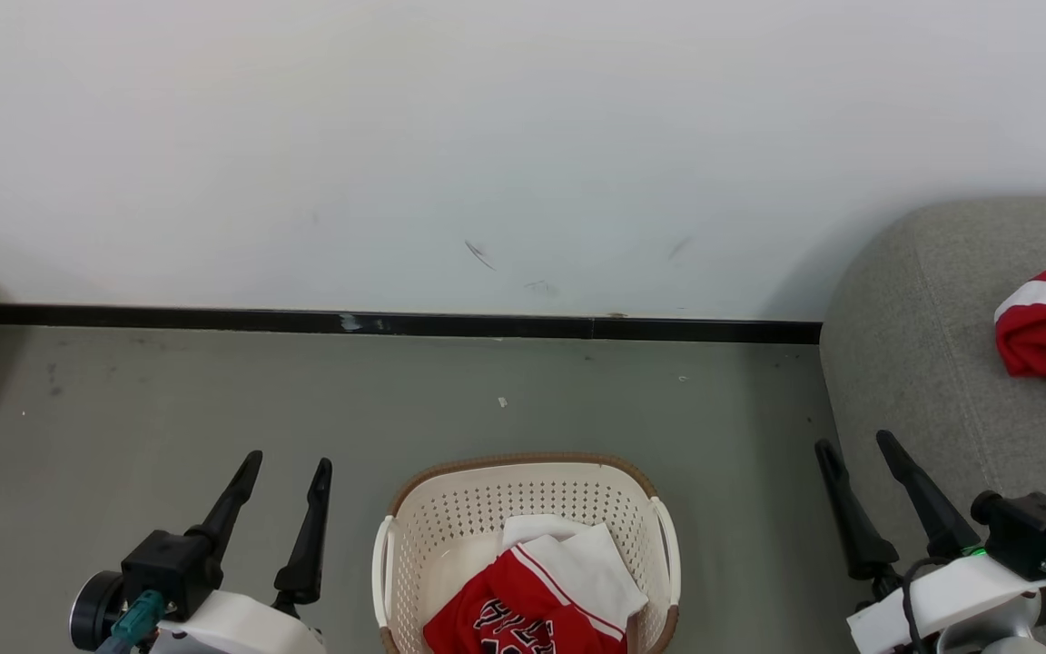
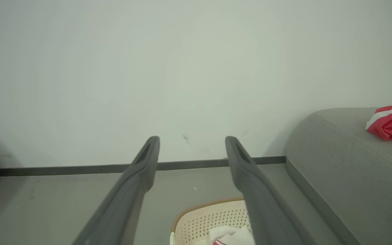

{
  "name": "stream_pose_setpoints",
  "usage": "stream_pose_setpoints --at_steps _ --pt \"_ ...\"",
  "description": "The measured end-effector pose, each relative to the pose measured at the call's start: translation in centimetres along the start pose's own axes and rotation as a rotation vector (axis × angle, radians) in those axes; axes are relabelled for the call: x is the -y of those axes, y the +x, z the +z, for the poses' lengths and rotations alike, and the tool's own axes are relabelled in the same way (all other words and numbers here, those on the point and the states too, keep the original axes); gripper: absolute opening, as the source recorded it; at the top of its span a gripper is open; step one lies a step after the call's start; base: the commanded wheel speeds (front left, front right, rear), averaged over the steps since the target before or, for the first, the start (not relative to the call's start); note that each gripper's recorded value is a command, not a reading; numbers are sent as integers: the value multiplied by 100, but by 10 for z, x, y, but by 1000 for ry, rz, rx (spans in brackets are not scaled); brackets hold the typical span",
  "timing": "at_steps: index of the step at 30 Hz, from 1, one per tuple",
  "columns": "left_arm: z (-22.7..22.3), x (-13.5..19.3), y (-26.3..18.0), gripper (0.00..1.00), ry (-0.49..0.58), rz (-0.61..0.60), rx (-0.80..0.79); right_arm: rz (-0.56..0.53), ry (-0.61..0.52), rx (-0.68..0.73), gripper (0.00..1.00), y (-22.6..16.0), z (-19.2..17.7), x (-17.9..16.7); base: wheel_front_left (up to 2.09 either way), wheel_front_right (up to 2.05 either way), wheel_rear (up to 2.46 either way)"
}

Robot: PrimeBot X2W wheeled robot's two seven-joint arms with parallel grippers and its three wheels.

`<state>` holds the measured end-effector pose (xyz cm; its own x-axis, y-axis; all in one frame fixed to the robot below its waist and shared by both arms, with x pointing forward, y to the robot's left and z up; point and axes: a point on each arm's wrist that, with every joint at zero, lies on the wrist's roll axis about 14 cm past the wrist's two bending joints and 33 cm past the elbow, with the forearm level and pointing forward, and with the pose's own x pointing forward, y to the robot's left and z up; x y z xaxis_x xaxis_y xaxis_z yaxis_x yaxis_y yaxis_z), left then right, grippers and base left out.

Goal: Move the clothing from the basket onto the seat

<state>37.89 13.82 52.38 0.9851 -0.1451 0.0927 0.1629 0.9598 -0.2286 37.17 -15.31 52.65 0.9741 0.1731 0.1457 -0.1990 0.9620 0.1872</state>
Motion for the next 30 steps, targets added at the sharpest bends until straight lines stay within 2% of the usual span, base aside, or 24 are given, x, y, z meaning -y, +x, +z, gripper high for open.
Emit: stream_pose_setpoints --at_steps 20,30 --pt "-36 21 1 100 -15 -96 -102 -48 -58 -10 100 5 0 30 0 0 0" --pt "-49 31 21 100 -11 -153 -128 -73 -70 -7 100 15 -1 43 0 0 0"
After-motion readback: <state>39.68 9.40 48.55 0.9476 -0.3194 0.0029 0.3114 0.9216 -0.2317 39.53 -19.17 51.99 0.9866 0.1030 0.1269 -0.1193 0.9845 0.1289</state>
